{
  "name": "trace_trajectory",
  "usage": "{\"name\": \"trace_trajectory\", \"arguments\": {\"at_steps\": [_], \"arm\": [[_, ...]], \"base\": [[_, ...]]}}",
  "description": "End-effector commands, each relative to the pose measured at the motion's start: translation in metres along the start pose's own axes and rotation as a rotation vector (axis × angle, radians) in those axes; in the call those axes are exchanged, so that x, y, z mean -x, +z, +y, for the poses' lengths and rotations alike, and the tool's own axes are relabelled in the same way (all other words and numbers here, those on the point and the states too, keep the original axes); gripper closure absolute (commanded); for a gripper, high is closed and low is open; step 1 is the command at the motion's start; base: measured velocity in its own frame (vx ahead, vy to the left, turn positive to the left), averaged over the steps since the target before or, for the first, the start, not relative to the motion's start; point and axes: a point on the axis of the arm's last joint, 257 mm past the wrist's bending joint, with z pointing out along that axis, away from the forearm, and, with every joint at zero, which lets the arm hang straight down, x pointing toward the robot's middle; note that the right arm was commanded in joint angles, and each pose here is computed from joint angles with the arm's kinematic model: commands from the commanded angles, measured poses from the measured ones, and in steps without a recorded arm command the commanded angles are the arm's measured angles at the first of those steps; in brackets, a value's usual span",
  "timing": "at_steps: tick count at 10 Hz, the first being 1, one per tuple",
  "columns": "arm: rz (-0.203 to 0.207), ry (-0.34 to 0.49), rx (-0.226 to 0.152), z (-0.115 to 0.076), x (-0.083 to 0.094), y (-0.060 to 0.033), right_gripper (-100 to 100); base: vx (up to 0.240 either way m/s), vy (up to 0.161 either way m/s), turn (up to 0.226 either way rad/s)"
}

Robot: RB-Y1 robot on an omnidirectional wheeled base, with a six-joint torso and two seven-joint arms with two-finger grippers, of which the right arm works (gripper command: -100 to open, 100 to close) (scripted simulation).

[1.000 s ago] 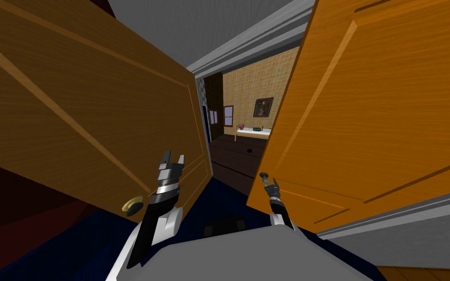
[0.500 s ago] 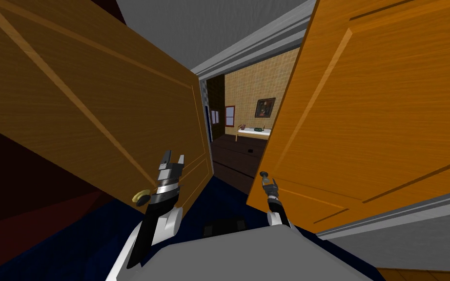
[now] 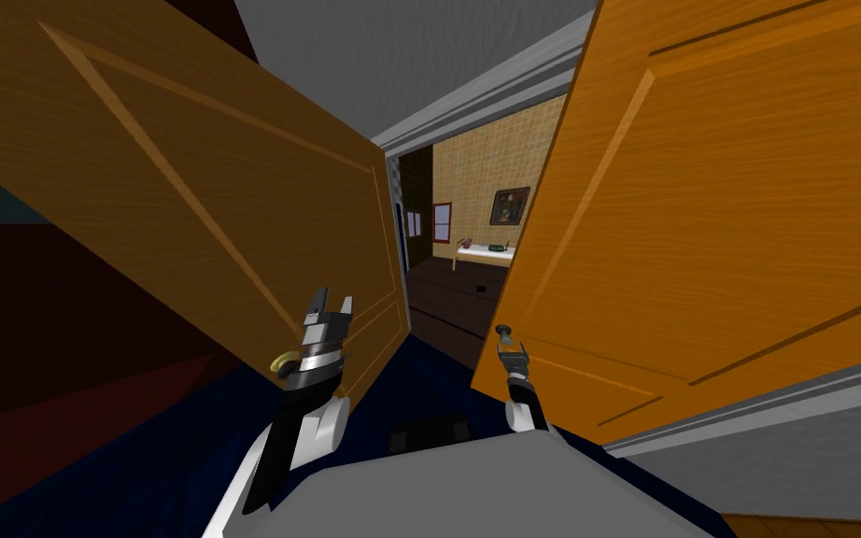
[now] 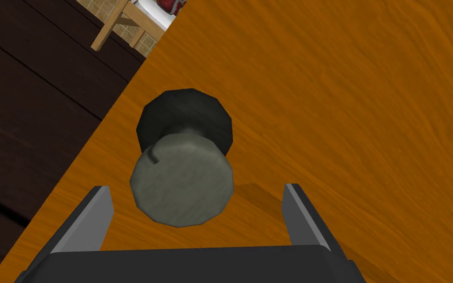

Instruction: Pull the door open

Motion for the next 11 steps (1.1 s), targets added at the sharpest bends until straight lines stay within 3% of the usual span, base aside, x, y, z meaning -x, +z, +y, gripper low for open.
{"name": "trace_trajectory", "arguments": {"at_steps": [1,2,11], "arm": [[-0.005,0.073,0.005,-0.003,-0.002,-0.0003,-100],[-0.005,0.077,0.005,-0.003,-0.002,-0.0003,-100],[-0.033,0.464,0.033,-0.024,-0.017,-0.0017,-100]], "base": [[-0.056,-0.019,0.037],[-0.049,-0.017,0.024],[-0.070,-0.008,0.042]]}}
